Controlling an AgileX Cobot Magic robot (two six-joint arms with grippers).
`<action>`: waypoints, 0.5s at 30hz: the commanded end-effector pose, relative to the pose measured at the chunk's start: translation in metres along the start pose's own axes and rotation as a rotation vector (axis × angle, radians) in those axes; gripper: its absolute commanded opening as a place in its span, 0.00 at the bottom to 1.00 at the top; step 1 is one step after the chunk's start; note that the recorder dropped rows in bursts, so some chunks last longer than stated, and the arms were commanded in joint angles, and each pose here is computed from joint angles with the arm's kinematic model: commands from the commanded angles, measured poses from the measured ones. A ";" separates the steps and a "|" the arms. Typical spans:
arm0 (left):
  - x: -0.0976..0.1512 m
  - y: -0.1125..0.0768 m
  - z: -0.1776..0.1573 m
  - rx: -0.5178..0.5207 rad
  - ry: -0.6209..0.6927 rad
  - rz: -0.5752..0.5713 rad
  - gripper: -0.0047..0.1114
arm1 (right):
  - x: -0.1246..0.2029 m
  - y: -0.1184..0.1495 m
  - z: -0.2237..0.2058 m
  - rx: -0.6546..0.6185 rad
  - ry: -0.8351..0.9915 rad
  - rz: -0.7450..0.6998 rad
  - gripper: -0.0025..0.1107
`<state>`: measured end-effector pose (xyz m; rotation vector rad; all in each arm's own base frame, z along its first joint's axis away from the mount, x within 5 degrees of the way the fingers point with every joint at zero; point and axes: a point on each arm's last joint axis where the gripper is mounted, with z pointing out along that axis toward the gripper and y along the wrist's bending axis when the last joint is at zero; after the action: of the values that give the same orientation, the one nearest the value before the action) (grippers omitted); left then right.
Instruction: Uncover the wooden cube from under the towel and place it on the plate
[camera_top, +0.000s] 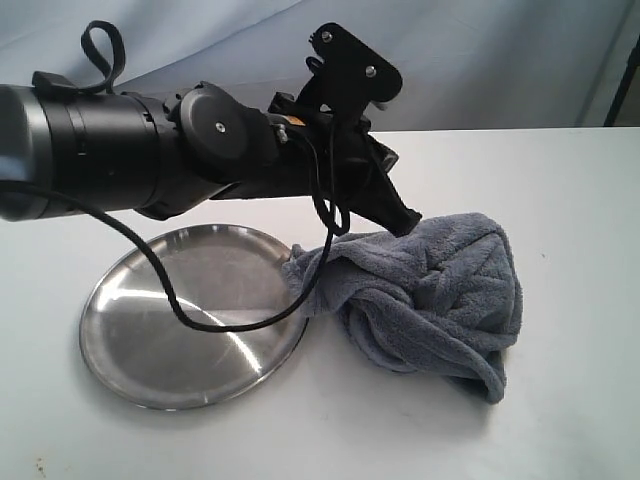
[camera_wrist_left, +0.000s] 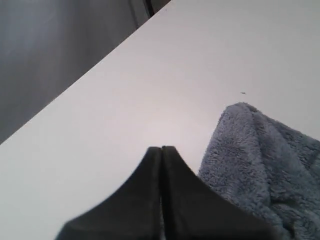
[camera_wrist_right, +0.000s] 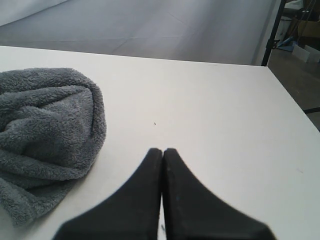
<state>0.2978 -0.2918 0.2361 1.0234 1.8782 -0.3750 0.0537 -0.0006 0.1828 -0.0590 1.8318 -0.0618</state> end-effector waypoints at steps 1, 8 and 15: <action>0.003 -0.009 -0.001 0.100 0.052 0.014 0.05 | 0.001 0.000 0.000 0.000 -0.006 -0.006 0.02; 0.019 -0.031 -0.009 0.363 0.223 0.075 0.05 | 0.001 0.000 0.000 0.000 -0.006 -0.006 0.02; 0.012 -0.022 -0.004 0.252 0.146 0.040 0.05 | 0.001 0.000 0.000 0.000 -0.006 -0.006 0.02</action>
<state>0.2688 -0.2953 0.2195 1.3755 1.9917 -0.5578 0.0537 -0.0006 0.1828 -0.0590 1.8318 -0.0618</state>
